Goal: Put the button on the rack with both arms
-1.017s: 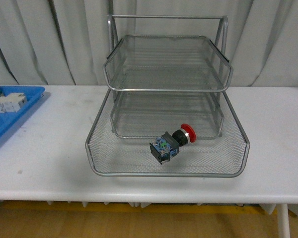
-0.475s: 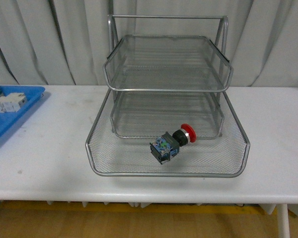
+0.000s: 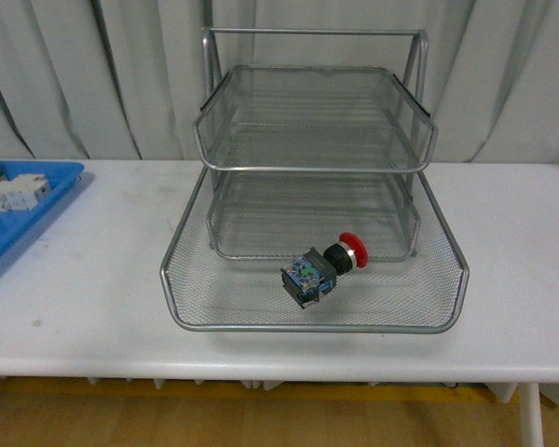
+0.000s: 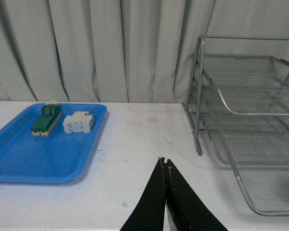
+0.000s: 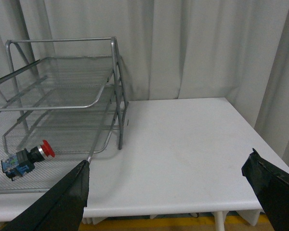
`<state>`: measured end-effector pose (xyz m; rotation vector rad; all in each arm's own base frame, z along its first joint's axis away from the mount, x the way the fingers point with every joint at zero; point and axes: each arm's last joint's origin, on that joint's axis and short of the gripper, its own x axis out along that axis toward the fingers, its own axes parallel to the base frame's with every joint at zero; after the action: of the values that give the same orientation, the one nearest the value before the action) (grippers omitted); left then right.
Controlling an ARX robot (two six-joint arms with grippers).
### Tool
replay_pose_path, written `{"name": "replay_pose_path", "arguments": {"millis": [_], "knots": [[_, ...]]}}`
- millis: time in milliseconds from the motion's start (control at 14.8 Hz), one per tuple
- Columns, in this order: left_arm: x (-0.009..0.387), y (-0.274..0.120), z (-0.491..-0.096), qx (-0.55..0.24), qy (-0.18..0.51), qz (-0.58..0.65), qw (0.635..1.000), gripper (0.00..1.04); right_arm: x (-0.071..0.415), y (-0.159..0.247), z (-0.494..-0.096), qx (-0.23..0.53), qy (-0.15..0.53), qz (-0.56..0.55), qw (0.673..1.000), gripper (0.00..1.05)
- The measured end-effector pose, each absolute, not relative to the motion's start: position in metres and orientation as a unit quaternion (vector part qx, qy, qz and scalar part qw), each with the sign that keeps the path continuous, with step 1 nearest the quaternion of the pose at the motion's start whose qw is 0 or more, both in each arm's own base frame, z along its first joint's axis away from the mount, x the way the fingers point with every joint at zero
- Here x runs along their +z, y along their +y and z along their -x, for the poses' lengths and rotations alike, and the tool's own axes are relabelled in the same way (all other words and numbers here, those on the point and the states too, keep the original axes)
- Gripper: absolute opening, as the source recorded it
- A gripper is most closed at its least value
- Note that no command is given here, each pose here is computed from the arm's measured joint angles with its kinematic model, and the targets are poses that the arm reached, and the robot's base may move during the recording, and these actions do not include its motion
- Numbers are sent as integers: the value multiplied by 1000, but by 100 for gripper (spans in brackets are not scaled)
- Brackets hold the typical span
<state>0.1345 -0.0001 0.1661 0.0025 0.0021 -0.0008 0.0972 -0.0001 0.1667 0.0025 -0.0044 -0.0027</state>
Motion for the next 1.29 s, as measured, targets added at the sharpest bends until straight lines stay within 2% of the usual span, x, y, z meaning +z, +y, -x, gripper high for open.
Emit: {"name": "replay_pose_path", "arguments": {"millis": [949, 1085, 1153, 1288], "knots": [[169, 0, -108, 0, -5, -1, 1000, 2, 167, 0, -97, -1, -2, -1, 1000, 98], [163, 0, -99, 0, 18, -1, 1000, 2, 167, 0, -97, -2, -2, -1, 1000, 98], [168, 0, -97, -1, -9, -1, 1000, 2, 167, 0, -97, -1, -2, -1, 1000, 98], [165, 0, -98, 0, 4, -1, 1000, 2, 167, 0, -97, -1, -2, -1, 1000, 98]]}}
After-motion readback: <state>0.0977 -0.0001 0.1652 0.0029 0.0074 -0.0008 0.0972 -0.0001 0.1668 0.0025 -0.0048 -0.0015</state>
